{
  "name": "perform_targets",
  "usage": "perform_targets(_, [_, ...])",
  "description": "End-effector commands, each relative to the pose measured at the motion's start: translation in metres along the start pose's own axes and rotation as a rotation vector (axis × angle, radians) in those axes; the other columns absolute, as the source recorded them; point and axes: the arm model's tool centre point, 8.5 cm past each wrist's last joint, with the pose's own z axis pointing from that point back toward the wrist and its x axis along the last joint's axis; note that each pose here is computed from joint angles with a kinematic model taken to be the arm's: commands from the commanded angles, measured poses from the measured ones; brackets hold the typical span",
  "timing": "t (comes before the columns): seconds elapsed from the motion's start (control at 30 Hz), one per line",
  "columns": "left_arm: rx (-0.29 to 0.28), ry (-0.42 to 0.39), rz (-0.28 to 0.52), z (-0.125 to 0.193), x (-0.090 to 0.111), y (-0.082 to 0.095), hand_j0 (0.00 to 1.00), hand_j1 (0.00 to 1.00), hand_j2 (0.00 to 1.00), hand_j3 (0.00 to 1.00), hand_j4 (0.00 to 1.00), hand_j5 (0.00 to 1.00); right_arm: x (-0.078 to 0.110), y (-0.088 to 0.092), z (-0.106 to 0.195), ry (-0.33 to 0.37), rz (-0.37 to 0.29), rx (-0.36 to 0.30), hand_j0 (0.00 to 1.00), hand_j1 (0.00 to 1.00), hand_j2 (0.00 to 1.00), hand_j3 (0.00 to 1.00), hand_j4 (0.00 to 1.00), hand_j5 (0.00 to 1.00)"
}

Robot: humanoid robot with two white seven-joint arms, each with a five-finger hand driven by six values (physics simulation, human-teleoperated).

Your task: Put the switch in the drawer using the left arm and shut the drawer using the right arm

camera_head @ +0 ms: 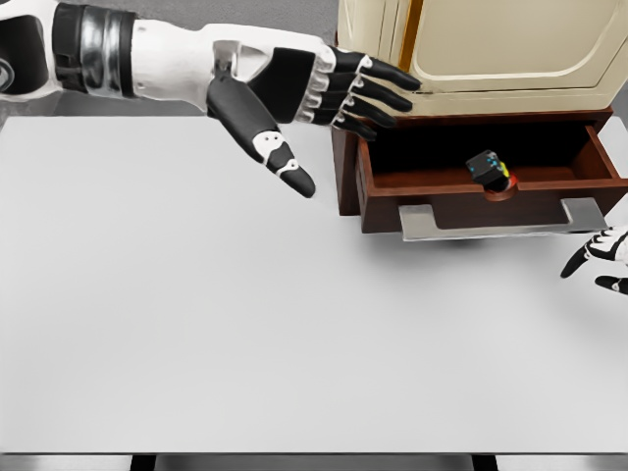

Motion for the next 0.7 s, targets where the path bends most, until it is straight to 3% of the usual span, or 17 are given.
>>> perform_targets(0.0, [0.115, 0.004, -0.002, 0.056, -0.003, 0.003, 1.00, 1.00, 1.00, 1.00, 1.00, 1.00, 0.000, -0.001, 0.000, -0.003, -0.005, -0.001, 0.57, 0.57, 0.57, 0.57, 0.57, 0.57])
perform_targets(0.03, [0.157, 0.011, -0.002, 0.073, -0.005, 0.005, 1.00, 1.00, 1.00, 1.00, 1.00, 1.00, 0.000, -0.003, 0.000, -0.002, -0.002, -0.006, 0.56, 0.56, 0.56, 0.56, 0.56, 0.56])
perform_targets(0.1, [0.188, 0.010, -0.006, 0.085, -0.007, 0.006, 1.00, 1.00, 1.00, 1.00, 1.00, 1.00, 0.000, -0.003, -0.001, -0.003, -0.001, -0.006, 0.56, 0.56, 0.56, 0.56, 0.56, 0.56])
perform_targets(0.33, [0.177, 0.015, 0.014, 0.079, -0.025, 0.006, 1.00, 1.00, 1.00, 1.00, 1.00, 1.00, -0.002, -0.011, -0.002, -0.002, 0.012, -0.021, 0.57, 0.57, 0.57, 0.57, 0.57, 0.57])
perform_targets(0.43, [0.157, 0.021, -0.041, 0.061, -0.037, 0.006, 1.00, 1.00, 1.00, 1.00, 1.00, 1.00, -0.003, -0.012, -0.005, -0.006, 0.013, -0.023, 0.57, 0.57, 0.57, 0.57, 0.57, 0.57])
perform_targets(0.6, [0.167, 0.126, -0.085, 0.053, -0.101, 0.000, 1.00, 1.00, 1.00, 1.00, 1.00, 1.00, -0.003, -0.016, -0.010, -0.018, 0.019, -0.029, 0.57, 0.57, 0.57, 0.57, 0.57, 0.57])
perform_targets(0.67, [0.189, 0.146, -0.080, 0.061, -0.108, 0.002, 1.00, 1.00, 1.00, 1.00, 1.00, 1.00, -0.003, -0.019, -0.010, -0.017, 0.023, -0.034, 0.58, 0.58, 0.58, 0.58, 0.58, 0.58])
